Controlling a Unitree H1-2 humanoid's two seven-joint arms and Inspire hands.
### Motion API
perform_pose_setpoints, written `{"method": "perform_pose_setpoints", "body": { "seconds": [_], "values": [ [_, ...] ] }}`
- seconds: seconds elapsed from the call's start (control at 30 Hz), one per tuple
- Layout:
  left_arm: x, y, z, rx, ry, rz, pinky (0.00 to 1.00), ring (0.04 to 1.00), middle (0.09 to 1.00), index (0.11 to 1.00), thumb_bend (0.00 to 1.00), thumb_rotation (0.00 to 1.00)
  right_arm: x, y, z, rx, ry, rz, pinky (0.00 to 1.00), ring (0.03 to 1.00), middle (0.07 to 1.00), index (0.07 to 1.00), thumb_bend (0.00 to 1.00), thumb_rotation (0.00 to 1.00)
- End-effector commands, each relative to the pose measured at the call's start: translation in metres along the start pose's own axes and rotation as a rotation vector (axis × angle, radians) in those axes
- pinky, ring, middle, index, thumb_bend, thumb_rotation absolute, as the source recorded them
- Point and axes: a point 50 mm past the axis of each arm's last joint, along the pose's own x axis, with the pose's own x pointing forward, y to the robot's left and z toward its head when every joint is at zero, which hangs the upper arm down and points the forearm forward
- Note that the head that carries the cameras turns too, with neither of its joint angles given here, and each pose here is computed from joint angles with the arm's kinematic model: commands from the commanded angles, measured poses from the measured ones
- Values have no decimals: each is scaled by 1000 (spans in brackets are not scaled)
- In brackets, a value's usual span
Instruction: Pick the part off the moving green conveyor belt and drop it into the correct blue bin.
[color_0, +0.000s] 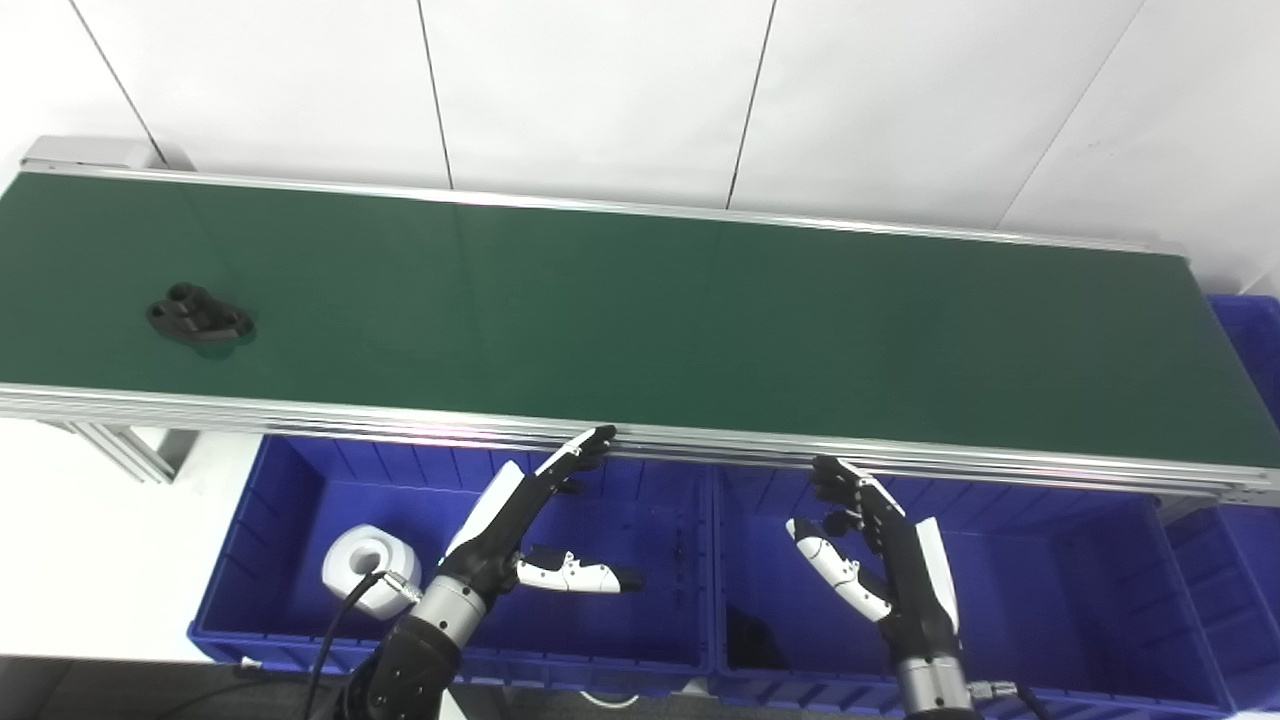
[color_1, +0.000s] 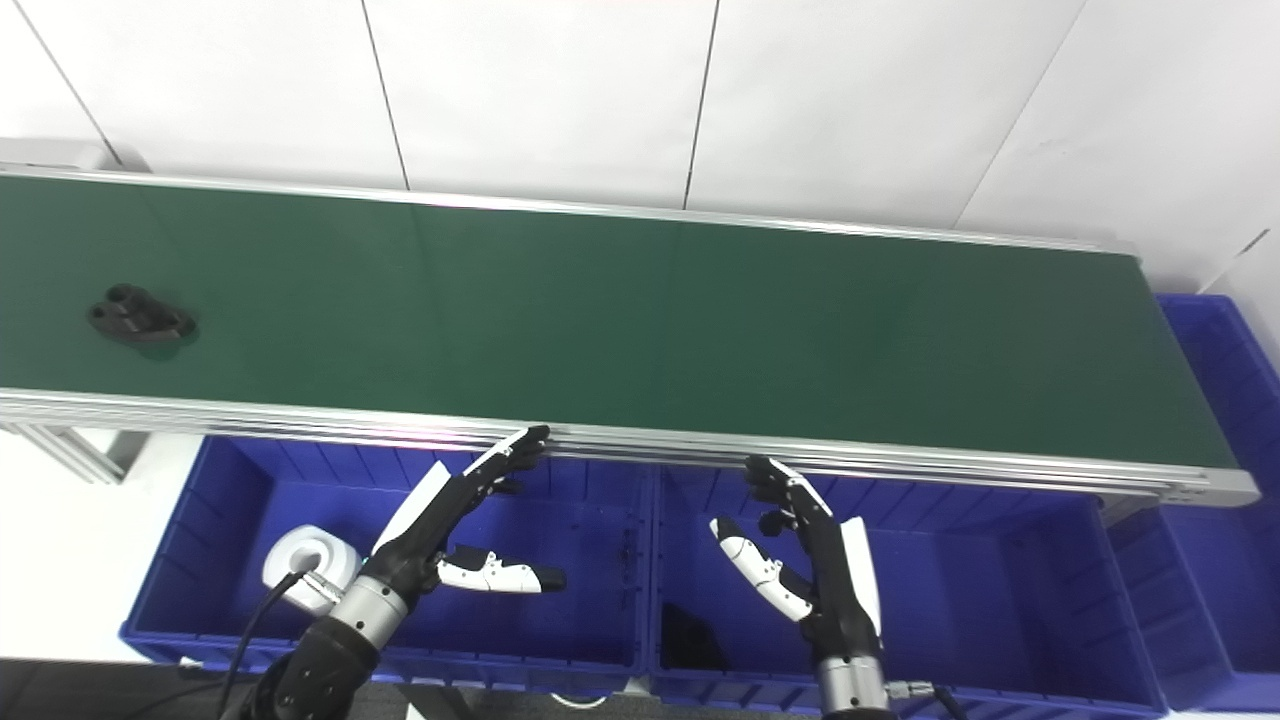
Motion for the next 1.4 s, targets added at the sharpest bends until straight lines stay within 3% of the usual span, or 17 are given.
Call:
{"method": "perform_pose_setpoints", "body": {
  "seconds": [0.0,1.37],
  "values": [
    [8,6,15,8,-79,22,811,891,916,925,676,395,4,-4,8,3,-39,-22,699,775,783,790,601,565],
    [9,8,13,12,-77,21,806,885,911,923,675,387,5,-3,8,23,-35,-13,707,779,792,795,603,571]
  ]
}}
